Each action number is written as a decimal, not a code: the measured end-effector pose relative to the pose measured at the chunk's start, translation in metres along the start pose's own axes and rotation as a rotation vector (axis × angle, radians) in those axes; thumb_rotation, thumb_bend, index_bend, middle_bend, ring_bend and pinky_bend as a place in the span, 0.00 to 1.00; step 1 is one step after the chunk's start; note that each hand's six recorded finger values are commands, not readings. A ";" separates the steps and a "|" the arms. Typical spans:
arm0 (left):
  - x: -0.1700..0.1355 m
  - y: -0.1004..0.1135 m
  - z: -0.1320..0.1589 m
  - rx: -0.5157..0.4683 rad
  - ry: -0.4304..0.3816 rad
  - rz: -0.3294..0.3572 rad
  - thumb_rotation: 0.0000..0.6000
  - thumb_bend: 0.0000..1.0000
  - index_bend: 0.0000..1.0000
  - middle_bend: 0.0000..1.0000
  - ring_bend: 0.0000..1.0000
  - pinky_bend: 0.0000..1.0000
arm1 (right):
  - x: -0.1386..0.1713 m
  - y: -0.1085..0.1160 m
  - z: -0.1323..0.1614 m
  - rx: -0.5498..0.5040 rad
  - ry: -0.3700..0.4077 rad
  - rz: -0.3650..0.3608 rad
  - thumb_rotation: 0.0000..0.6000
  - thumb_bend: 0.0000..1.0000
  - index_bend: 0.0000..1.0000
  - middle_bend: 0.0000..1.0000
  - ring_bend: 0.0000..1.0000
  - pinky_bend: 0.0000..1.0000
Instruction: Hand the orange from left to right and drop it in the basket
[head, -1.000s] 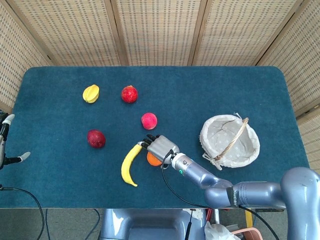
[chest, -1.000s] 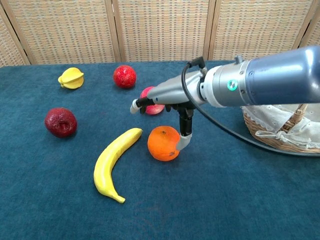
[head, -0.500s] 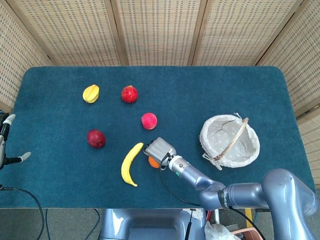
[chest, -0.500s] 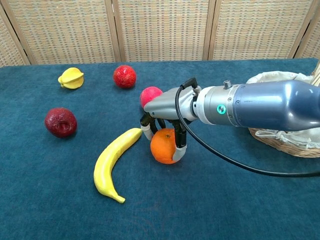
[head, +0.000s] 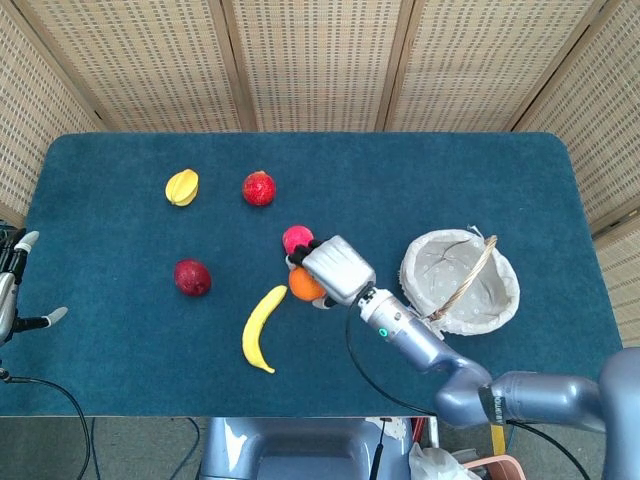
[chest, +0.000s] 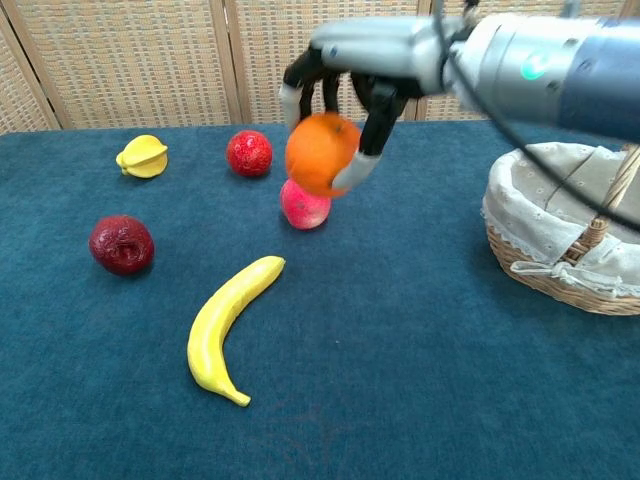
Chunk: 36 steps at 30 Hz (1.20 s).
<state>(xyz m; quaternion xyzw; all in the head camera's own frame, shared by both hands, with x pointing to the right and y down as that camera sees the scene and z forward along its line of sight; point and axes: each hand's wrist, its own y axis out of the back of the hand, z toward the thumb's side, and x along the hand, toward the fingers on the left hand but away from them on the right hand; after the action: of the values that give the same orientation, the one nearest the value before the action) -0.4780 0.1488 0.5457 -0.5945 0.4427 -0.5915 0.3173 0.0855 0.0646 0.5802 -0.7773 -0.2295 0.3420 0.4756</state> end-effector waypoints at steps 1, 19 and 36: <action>-0.001 0.000 0.001 0.002 -0.003 0.002 1.00 0.00 0.00 0.00 0.00 0.00 | 0.005 0.012 -0.008 0.004 -0.013 -0.030 1.00 0.31 0.51 0.54 0.45 0.62; -0.008 0.010 0.008 0.014 -0.014 0.052 1.00 0.00 0.00 0.00 0.00 0.00 | 0.190 0.074 -0.136 0.087 -0.256 -0.141 1.00 0.32 0.51 0.54 0.45 0.64; -0.009 0.009 0.009 0.020 -0.014 0.045 1.00 0.00 0.00 0.00 0.00 0.00 | 0.235 0.035 -0.169 0.087 -0.314 -0.146 1.00 0.34 0.51 0.54 0.46 0.66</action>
<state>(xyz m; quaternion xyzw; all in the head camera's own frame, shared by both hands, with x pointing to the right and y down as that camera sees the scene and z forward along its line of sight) -0.4694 0.1518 0.5334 -0.5854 0.4478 -0.5843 0.3397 0.3686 0.1117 0.5283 -0.6742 -0.3417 0.4333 0.4909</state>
